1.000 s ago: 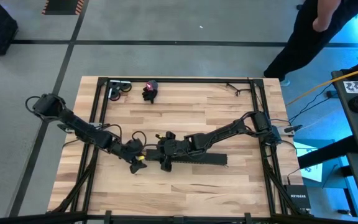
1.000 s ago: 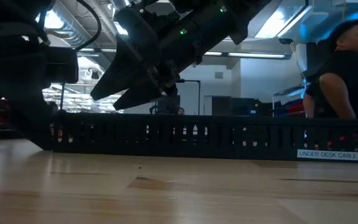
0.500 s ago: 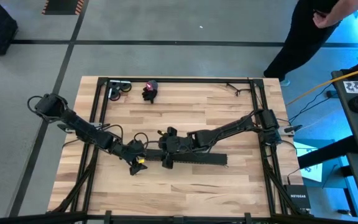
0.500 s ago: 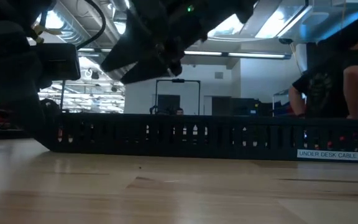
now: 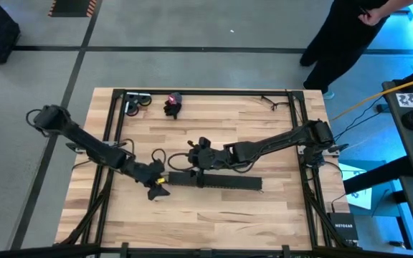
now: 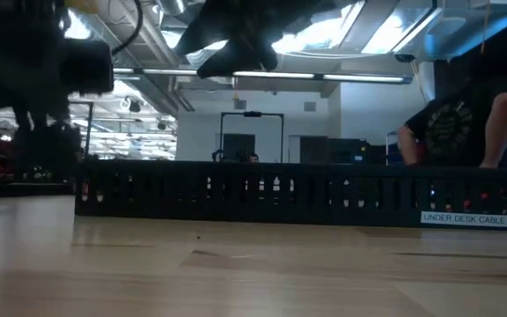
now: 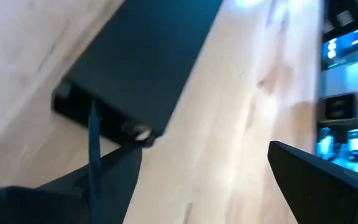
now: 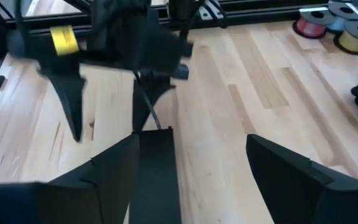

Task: Ziptie cables
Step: Return to Home Position

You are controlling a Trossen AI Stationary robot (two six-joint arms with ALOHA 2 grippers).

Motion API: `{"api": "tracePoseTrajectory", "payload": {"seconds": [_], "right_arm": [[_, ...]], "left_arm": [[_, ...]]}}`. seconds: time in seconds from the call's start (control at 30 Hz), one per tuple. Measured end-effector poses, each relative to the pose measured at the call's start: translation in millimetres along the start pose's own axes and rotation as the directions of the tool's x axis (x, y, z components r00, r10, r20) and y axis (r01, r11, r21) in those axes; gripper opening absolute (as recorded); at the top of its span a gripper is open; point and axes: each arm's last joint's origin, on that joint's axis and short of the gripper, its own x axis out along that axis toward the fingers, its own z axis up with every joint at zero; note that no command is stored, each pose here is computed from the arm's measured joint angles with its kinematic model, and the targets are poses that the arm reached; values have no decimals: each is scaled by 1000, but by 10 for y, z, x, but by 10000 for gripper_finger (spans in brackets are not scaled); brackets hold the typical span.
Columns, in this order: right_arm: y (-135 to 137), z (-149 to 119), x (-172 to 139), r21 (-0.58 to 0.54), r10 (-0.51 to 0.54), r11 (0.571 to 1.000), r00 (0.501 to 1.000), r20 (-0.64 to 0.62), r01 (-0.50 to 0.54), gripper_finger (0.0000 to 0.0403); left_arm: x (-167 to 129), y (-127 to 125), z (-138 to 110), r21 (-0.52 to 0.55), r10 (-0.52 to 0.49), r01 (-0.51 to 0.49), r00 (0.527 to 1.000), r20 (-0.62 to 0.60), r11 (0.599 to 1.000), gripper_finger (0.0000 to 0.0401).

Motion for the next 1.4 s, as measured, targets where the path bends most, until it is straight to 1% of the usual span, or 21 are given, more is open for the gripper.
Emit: {"api": "tracePoseTrajectory", "payload": {"seconds": [0.23, 0.37, 0.47, 0.6, 0.67, 0.77, 0.83, 0.9, 0.97, 1.03, 1.13, 1.23, 1.33, 1.37, 1.4], "right_arm": [[-23, -30, -16, -17, 21, 1000, 999, -51, -22, 250], [-46, -6, -96, -35, 17, 999, 998, -64, -20, 230], [-94, 97, -272, -29, 15, 999, 999, -47, -16, 217], [-156, 154, -499, -31, -5, 1000, 997, -78, 3, 200], [-177, 188, -618, -31, -6, 999, 997, -80, 4, 190], [-217, 184, -797, -19, 2, 1000, 999, -51, -3, 174], [-256, 105, -903, 10, 15, 1000, 999, -32, -15, 161], [-307, -27, -1004, 51, 21, 998, 1000, -13, -20, 146], [-361, -142, -1139, 108, 34, 993, 999, 39, -38, 130], [-420, -264, -1284, 162, 55, 984, 993, 106, -72, 114], [-508, -440, -1492, 205, 77, 971, 972, 223, -124, 86], [-591, -602, -1699, 214, 89, 963, 945, 314, -162, 53], [-664, -749, -1871, 216, 92, 961, 936, 340, -173, 20], [-683, -788, -1917, 216, 92, 961, 935, 341, -173, 10], [-701, -835, -1952, 215, 91, 962, 939, 332, -169, 5]], "left_arm": [[-389, -105, 120, 31, -115, 112, 988, 99, 993, 342], [-681, -127, 190, 77, -168, 155, 962, 216, 985, 342], [-883, -100, 219, 141, -170, 132, 936, 307, 981, 342], [-1098, -30, 232, 169, -143, 79, 899, 413, 982, 342], [-1169, 17, 225, 148, -109, 46, 885, 452, 988, 342], [-1219, 89, 192, 41, -61, 47, 890, 451, 998, 342], [-1239, 105, 187, 17, -60, 59, 891, 450, 998, 341], [-1273, 93, 198, 26, -86, 84, 879, 469, 996, 331], [-1306, 72, 216, 60, -117, 101, 862, 493, 993, 310], [-1337, 61, 230, 98, -133, 96, 845, 518, 991, 277], [-1394, 52, 242, 155, -164, 94, 824, 542, 983, 205], [-1477, 69, 237, 212, -198, 92, 805, 560, 973, 117], [-1560, 99, 225, 264, -221, 76, 785, 579, 962, 39], [-1590, 111, 217, 273, -230, 79, 781, 581, 959, 20], [-1607, 127, 205, 286, -229, 69, 782, 579, 956, 11]]}}
